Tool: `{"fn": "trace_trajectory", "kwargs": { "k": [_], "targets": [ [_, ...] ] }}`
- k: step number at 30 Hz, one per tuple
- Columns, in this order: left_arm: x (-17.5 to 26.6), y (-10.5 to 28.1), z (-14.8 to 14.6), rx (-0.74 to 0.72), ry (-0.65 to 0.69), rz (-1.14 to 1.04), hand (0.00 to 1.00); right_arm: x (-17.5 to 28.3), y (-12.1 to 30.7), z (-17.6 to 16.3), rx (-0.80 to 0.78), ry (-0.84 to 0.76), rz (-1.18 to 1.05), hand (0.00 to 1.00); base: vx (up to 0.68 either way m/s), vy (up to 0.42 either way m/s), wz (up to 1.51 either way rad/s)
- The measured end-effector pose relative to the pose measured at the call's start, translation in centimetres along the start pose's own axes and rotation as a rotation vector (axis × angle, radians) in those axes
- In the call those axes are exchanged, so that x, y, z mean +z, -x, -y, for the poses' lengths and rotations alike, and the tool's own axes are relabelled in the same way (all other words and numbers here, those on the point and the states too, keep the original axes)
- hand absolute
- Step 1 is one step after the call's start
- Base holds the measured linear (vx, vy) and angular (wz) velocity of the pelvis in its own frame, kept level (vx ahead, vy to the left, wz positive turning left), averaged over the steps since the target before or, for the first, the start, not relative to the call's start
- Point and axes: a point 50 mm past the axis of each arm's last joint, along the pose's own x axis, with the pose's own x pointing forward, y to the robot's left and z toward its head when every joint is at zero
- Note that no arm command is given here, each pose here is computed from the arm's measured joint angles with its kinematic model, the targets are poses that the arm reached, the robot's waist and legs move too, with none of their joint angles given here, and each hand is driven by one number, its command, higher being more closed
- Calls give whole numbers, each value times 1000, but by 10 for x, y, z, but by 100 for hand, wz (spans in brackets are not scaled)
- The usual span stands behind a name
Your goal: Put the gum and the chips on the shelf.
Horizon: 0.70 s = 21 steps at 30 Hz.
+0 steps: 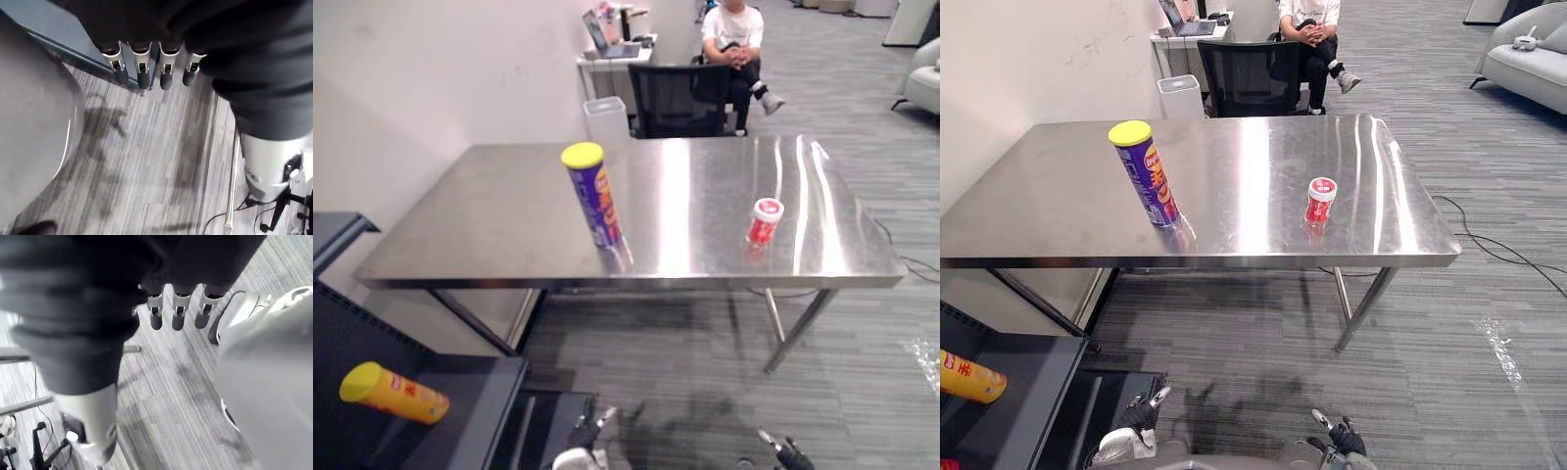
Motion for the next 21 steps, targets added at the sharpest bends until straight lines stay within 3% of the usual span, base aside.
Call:
{"fn": "trace_trajectory", "kwargs": {
  "k": [6,11,12,13,21],
  "targets": [
    [0,0,-5,12,-18,3,0,3,-1,2,-14,-4,8,0,-72,-61,-36],
    [-18,4,-18,69,60,-66,0,6,-2,6,-43,-17,3,0,-21,-215,-40],
    [-24,5,-19,66,53,-93,0,5,-2,13,-64,-34,-6,0,-7,-130,0],
    [-11,1,-43,84,-41,-71,0,-2,-4,25,-116,-118,-81,0,-15,-32,11],
    [-11,1,-43,86,-36,-67,0,-5,-3,30,-138,-175,-83,0,10,6,2]
  ]
}}
